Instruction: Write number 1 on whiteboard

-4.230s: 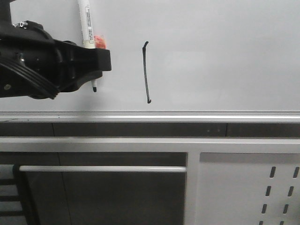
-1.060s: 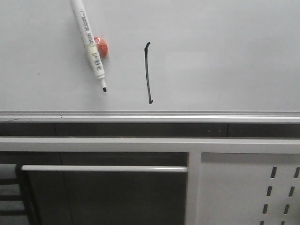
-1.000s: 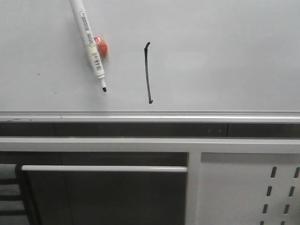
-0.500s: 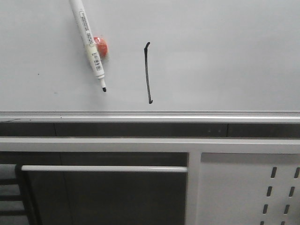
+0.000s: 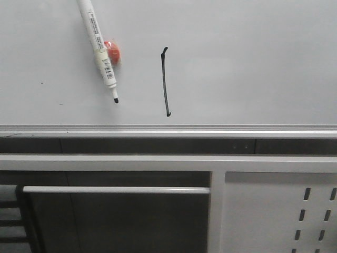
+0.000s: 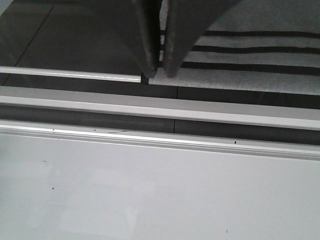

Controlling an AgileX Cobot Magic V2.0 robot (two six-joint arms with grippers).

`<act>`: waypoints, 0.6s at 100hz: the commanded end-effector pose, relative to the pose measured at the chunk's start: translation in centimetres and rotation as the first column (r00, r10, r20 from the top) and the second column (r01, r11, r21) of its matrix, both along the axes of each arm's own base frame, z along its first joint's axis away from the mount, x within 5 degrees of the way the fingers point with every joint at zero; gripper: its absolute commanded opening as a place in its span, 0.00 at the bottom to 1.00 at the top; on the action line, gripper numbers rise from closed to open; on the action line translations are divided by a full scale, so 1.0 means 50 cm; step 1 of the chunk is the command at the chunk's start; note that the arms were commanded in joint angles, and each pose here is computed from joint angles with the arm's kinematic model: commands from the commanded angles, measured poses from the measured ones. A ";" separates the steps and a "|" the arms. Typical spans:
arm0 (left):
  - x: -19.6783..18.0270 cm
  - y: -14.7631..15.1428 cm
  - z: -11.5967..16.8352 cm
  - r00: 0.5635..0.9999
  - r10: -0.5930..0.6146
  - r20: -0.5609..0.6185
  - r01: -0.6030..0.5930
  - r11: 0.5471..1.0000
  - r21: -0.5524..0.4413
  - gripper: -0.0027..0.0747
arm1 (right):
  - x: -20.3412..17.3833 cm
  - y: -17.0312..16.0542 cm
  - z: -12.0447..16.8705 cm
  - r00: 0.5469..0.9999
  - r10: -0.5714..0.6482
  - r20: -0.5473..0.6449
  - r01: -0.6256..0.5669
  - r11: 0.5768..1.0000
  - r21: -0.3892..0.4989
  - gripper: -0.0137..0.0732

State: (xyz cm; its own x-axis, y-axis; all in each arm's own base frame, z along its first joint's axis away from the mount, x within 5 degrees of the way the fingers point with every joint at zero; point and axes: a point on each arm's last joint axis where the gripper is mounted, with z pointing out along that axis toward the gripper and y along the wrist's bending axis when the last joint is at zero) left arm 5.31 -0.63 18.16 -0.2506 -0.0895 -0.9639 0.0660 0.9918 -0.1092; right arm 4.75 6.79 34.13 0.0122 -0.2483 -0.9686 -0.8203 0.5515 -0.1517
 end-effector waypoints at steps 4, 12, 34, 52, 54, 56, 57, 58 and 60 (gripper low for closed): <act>0.000 0.000 -0.003 0.999 0.010 0.053 -0.009 1.000 -0.030 0.01 | 0.004 -0.003 0.028 0.998 -0.030 0.055 0.026 0.997 0.067 0.10; 0.000 0.000 -0.003 0.999 0.010 0.053 -0.009 1.000 -0.030 0.01 | 0.004 -0.003 0.028 0.998 -0.030 0.055 0.026 0.997 0.067 0.10; 0.000 0.000 -0.003 0.999 0.010 0.053 -0.009 1.000 -0.030 0.01 | 0.004 -0.003 0.028 0.998 -0.030 0.055 0.026 0.997 0.067 0.10; 0.000 0.000 -0.003 0.999 0.010 0.053 -0.009 1.000 -0.030 0.01 | 0.007 -0.003 0.019 0.997 -0.040 0.059 0.037 0.998 0.045 0.10; 0.000 0.000 -0.003 0.999 0.010 0.053 -0.009 1.000 -0.030 0.01 | 0.011 -0.004 0.014 0.996 -0.053 0.078 0.051 0.998 0.024 0.10; 0.000 0.000 -0.003 0.999 0.010 0.053 -0.009 1.000 -0.030 0.01 | 0.015 -0.006 0.009 0.991 -0.074 0.109 0.073 0.997 0.008 0.10; 0.000 0.000 -0.003 0.999 0.010 0.053 -0.009 1.000 -0.030 0.01 | 0.017 -0.008 0.009 0.988 -0.088 0.127 0.088 0.996 0.012 0.10; 0.000 0.000 -0.003 0.999 0.010 0.053 -0.009 1.000 -0.030 0.01 | 0.020 -0.009 0.004 0.985 -0.098 0.144 0.100 0.995 -0.004 0.10; 0.000 0.000 -0.003 0.999 0.010 0.053 -0.009 1.000 -0.030 0.01 | 0.026 -0.011 -0.001 0.976 -0.125 0.181 0.129 0.992 -0.012 0.10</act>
State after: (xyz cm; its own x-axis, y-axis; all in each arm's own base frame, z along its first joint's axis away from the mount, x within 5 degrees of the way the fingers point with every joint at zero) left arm 5.31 -0.64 18.16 -0.2509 -0.0935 -0.9635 0.0663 0.9913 -0.1135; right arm 5.10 6.62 33.51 0.0351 -0.2824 -0.9587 -0.7957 0.5725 -0.1978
